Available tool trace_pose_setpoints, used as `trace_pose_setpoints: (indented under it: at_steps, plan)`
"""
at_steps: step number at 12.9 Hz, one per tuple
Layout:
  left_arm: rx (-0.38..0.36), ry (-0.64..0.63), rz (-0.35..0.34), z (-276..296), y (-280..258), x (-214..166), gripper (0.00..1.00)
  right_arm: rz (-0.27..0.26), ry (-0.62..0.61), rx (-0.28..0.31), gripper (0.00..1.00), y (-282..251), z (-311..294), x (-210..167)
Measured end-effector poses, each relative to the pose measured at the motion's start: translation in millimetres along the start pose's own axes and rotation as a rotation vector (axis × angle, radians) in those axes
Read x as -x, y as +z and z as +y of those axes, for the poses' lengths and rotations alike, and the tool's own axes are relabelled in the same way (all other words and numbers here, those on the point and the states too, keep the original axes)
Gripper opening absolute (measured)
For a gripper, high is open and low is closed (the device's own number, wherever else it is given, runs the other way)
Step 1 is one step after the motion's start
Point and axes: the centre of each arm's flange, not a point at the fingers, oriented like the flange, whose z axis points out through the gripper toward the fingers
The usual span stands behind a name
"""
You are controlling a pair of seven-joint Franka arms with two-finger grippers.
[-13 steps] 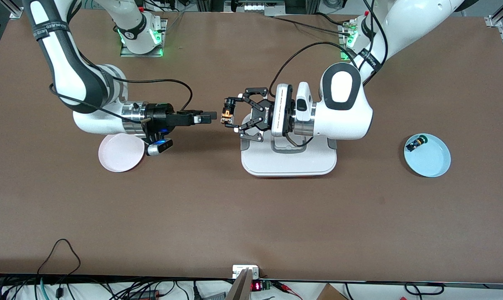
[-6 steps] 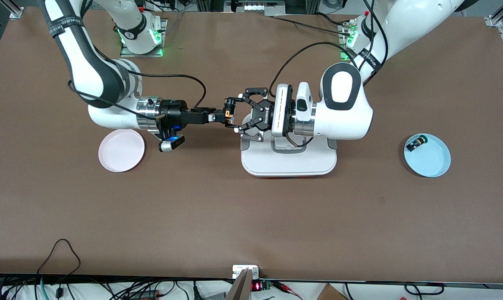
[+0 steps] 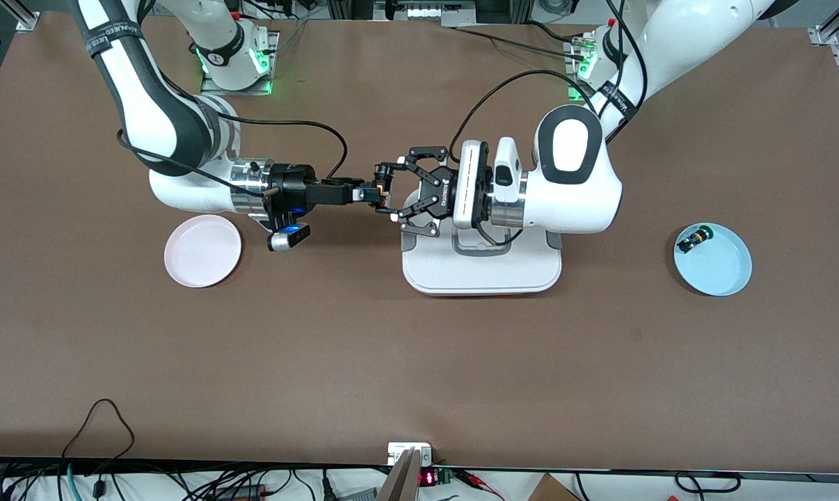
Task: Transfer orange switch to right arm and place
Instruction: 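Reach the right gripper to the switch and close on it, then open the left gripper and pull it back from the switch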
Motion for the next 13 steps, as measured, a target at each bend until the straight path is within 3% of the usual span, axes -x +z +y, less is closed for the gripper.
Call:
trace_pose_setpoints:
  at_steps: [1, 3, 4, 6, 11, 13]
  plan:
    - [0.0, 0.0, 0.0, 0.0, -0.1, 0.0, 0.72, 0.0, -0.001, 0.0, 0.9, 0.0, -0.5, 0.3]
    - [-0.004, 0.001, 0.003, -0.7, -2.2, -1.6, 0.72, 0.001, -0.014, 0.003, 0.67, 0.1, 2.4, 0.2]
    - [-0.004, 0.001, 0.003, -0.7, -2.4, -1.5, 0.72, -0.002, -0.042, 0.003, 0.67, 1.5, 2.8, 1.1]
    - [-0.006, -0.004, 0.005, -1.1, -4.2, -2.7, 0.72, -0.005, -0.1, 0.006, 0.46, 5.5, 6.9, 2.8]
    - [-0.008, 0.01, 0.006, -1.2, -4.9, -3.3, 0.72, -0.003, -0.149, -0.001, 0.44, 6.2, 7.3, 2.9]
    - [-0.006, 0.009, 0.005, -0.9, -4.3, -2.1, 0.89, -0.001, -0.168, -0.014, 0.44, 6.6, 5.1, 3.9]
